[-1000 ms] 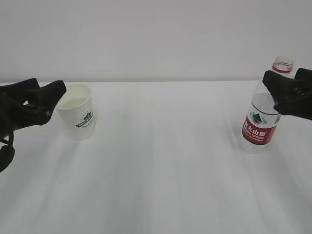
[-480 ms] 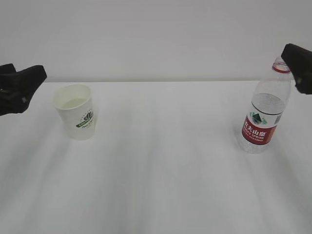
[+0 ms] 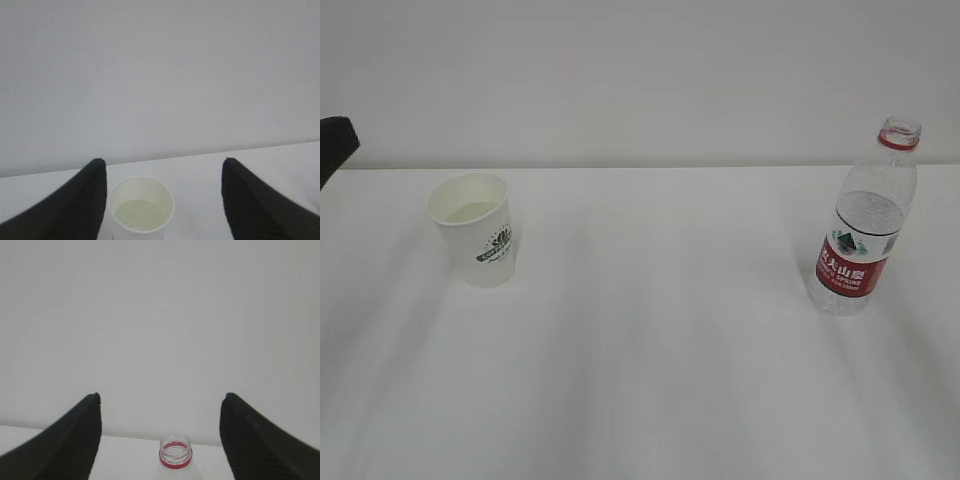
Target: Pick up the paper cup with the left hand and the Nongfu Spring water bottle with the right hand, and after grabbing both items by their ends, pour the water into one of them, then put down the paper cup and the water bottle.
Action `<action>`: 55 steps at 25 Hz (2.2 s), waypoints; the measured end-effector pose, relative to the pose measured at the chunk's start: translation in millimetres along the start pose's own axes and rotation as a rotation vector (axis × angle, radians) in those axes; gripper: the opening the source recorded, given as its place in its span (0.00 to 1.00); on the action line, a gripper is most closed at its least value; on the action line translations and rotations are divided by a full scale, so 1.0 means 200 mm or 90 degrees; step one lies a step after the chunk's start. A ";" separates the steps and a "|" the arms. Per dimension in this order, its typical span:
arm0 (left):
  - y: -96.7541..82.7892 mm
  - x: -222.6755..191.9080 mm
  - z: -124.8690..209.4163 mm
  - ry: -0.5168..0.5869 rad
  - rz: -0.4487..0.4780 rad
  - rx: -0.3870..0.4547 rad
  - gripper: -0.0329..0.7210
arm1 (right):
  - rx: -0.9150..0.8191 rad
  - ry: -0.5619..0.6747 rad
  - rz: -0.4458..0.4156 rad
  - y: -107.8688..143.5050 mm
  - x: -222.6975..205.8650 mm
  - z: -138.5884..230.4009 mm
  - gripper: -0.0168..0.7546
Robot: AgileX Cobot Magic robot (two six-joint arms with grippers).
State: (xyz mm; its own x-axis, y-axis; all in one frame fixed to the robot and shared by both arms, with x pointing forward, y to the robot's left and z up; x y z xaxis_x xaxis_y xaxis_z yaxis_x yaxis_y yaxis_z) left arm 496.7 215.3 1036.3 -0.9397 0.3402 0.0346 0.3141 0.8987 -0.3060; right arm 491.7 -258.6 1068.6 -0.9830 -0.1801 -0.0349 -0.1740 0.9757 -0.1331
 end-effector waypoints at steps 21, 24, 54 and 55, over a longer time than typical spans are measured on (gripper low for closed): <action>-0.01 0.39 -0.13 -0.007 -0.040 -0.011 0.72 | 0.005 -0.040 0.036 -0.04 0.30 -0.16 0.74; -0.01 0.43 -0.13 -0.009 -0.042 -0.010 0.72 | 0.006 -0.036 0.040 -0.04 0.33 -0.16 0.74; 0.02 0.73 -0.16 0.138 -0.131 0.008 0.71 | -0.014 0.086 0.091 -0.11 0.70 -0.16 0.74; 0.02 0.74 -0.15 0.139 -0.131 0.011 0.71 | -0.015 0.087 0.093 -0.11 0.72 -0.16 0.74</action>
State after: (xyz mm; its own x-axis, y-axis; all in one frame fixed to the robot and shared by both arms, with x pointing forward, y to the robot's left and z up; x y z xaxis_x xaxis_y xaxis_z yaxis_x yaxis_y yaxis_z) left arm 363.0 277.3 1069.5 -0.9315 0.2046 0.3008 0.1162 0.9509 -0.2869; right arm 351.6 -301.5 1097.9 -0.9964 -0.0193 0.0831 -0.0287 0.9932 -0.1132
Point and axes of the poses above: a point on each arm's last joint axis where the gripper is mounted, x pointing back along that axis away from the gripper, y along the wrist's bending axis when the last joint is at zero, z = x × y, the point moved 8 cm from there along -x, pointing out along that axis toward the gripper, and after that the axes turned 9 degrees about x, right-handed, at the moved point
